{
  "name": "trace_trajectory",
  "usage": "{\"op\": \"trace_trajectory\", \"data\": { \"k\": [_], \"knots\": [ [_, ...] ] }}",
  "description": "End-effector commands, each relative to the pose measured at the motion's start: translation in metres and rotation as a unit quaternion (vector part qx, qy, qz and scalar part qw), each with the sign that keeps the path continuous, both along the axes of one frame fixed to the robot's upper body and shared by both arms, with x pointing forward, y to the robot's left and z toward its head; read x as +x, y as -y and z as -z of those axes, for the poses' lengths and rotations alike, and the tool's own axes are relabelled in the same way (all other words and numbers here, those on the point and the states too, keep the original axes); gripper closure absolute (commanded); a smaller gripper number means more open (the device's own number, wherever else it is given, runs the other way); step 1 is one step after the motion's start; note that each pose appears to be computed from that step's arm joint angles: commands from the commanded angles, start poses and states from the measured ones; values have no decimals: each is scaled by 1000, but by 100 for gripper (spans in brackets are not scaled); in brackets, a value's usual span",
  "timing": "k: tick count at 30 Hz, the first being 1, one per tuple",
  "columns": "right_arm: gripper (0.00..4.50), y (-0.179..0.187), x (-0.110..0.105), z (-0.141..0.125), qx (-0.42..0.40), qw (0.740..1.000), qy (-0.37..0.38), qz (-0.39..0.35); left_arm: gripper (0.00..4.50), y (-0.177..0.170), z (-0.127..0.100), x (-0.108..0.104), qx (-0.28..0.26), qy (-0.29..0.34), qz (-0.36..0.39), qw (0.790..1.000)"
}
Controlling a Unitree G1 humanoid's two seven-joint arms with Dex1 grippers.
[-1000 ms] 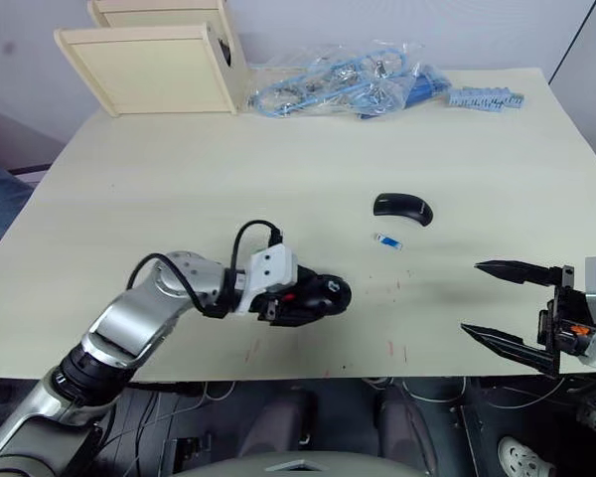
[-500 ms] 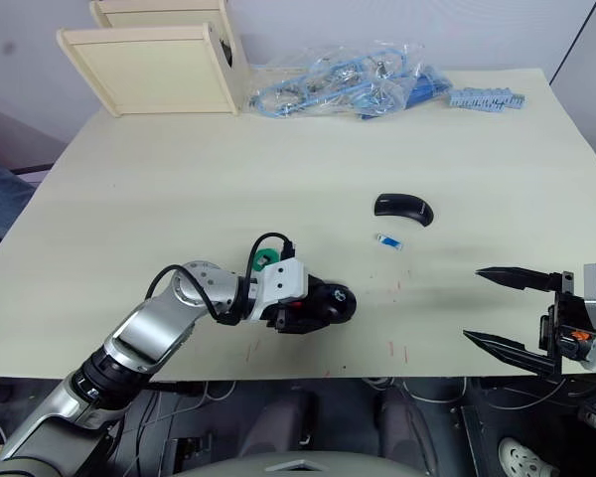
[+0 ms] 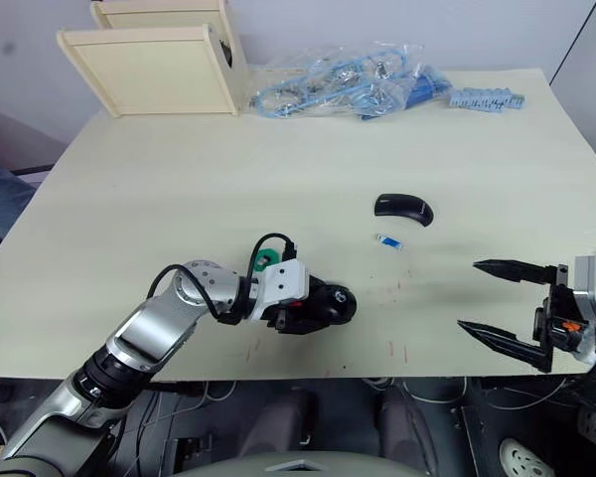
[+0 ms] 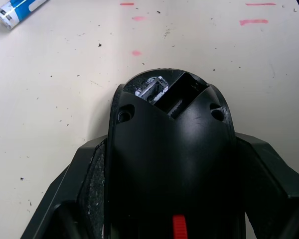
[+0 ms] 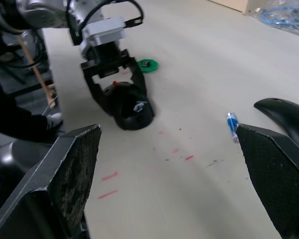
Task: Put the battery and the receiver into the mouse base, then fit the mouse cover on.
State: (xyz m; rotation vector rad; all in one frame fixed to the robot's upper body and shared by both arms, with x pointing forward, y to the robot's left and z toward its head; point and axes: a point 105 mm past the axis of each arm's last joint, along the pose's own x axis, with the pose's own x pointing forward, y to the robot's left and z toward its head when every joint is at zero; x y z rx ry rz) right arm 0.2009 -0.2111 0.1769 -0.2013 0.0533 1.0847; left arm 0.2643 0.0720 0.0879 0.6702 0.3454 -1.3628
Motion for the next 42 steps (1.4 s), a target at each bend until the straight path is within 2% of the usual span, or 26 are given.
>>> {"op": "trace_trajectory", "data": {
  "k": [1, 9, 13, 20, 25, 26, 28, 30, 34, 42],
  "knots": [
    [0, -8, 8, -5, -8, 1000, 18, 17, 156, 2, 6, -3, 8, -9, 3, 1000],
    [0, -19, 35, -3, -44, 996, 32, 71, 156, 3, 4, -2, 6, -10, 3, 1000],
    [0, -32, 47, 4, -59, 997, 2, 53, 156, 3, 3, -2, 5, -11, 4, 1000],
    [0, -45, 89, 23, -76, 991, -42, 97, 156, 4, 2, -2, 3, -11, 5, 1000],
    [0, -46, 102, 37, -88, 989, -56, 108, 156, 4, 2, -2, 4, -12, 6, 1000],
    [41, -47, 105, 40, -89, 988, -60, 110, 156, 3, 2, -2, 5, -13, 6, 1000],
    [82, -50, 110, 45, -89, 987, -66, 112, 156, 3, 3, -2, 5, -14, 6, 1000],
    [173, -51, 115, 48, -92, 986, -64, 119, 156, 3, 3, -2, 5, -15, 6, 1000],
    [173, -56, 128, 55, -89, 985, -61, 137, 156, 4, 4, -2, 4, -16, 7, 1000],
    [173, -61, 138, 64, -80, 984, -69, 143, 156, 4, 4, -2, 4, -16, 6, 1000]
  ]
}}
